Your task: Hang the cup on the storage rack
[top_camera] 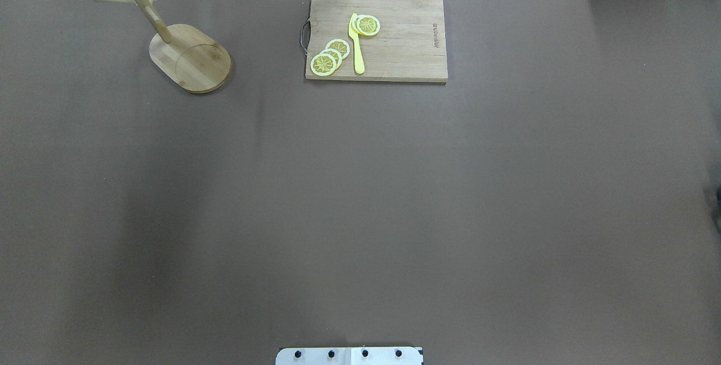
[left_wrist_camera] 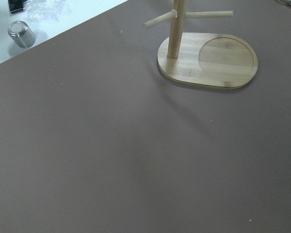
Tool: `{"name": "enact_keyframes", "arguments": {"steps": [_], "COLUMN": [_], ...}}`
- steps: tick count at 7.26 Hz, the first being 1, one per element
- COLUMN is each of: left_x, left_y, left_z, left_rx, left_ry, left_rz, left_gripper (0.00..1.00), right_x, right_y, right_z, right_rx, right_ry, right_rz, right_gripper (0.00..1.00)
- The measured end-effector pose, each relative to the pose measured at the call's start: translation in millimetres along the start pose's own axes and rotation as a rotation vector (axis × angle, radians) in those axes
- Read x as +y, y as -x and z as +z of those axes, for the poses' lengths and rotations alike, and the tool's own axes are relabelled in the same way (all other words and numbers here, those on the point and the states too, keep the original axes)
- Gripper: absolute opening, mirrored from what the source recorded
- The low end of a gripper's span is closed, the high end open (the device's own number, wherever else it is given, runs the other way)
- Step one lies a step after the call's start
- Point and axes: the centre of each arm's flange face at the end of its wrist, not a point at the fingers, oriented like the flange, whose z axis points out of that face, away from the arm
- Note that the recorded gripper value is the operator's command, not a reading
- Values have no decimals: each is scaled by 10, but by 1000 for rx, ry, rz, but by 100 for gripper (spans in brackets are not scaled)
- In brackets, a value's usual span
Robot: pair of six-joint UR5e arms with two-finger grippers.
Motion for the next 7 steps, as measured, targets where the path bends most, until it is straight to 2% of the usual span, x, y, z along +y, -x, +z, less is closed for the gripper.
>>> {"name": "enact_keyframes", "arguments": {"steps": [3,5,7], "left_x": [40,57,61], "left_y": [-7,-11,-16], "left_z": [-7,-5,-4], "left_rx": [1,2,5], "left_ry": [2,4,5], "left_rz": [-2,-4,-6], "left_gripper": [100,100,100], "right_x": [-108,-329,-582], "right_y": [223,639,1312], "right_z": [-136,-326,-448], "right_rx": [-44,-94,-148], "right_ry": [-16,-43,-48], "right_rz": [0,105,266], "right_gripper": [0,0,0]}}
